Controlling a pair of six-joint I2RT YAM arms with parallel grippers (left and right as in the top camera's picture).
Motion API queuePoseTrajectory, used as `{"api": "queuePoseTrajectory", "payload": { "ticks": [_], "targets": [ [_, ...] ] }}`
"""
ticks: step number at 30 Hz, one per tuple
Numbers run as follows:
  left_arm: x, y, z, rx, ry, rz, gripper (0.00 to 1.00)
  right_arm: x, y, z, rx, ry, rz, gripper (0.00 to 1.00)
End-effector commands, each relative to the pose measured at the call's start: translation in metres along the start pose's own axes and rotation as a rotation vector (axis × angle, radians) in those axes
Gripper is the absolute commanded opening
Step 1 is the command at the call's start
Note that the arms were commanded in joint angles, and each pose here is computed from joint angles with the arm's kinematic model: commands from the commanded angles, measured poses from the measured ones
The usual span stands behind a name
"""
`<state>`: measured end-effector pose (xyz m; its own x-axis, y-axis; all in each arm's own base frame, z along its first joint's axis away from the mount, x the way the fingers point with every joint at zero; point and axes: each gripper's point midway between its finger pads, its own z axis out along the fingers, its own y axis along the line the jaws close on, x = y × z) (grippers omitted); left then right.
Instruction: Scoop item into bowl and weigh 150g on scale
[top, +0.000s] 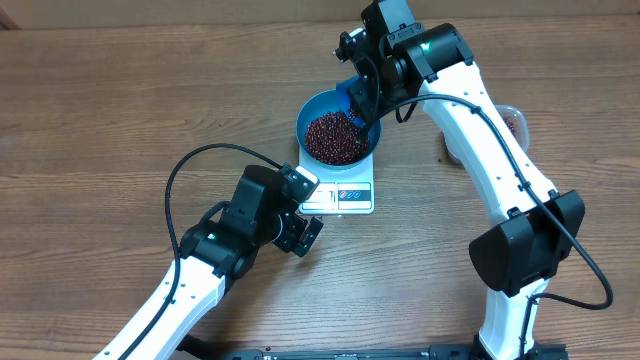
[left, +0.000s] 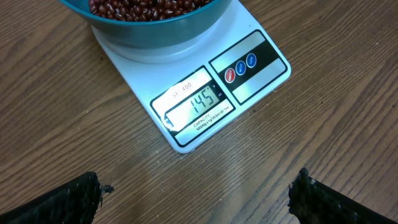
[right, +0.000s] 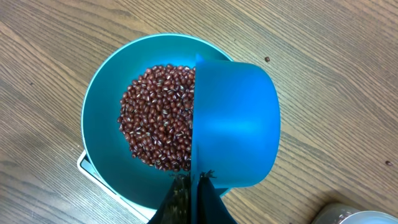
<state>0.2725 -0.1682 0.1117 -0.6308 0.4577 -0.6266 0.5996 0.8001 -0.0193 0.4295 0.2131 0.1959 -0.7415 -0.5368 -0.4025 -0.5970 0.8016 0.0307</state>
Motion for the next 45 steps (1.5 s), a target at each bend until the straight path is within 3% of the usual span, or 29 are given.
{"api": "queuePoseTrajectory", "payload": {
  "ticks": [1, 45],
  "targets": [
    [0.0002, 0.0025, 0.0005, -0.009, 0.002, -0.025, 0.99, -0.0131, -0.0006, -0.0263, 0.023, -0.072, -0.022, 0.04],
    [0.0002, 0.0025, 0.0005, -0.009, 0.002, -0.025, 0.99, -0.0125, 0.0025, -0.0262, 0.008, -0.071, -0.097, 0.04]
  ]
}}
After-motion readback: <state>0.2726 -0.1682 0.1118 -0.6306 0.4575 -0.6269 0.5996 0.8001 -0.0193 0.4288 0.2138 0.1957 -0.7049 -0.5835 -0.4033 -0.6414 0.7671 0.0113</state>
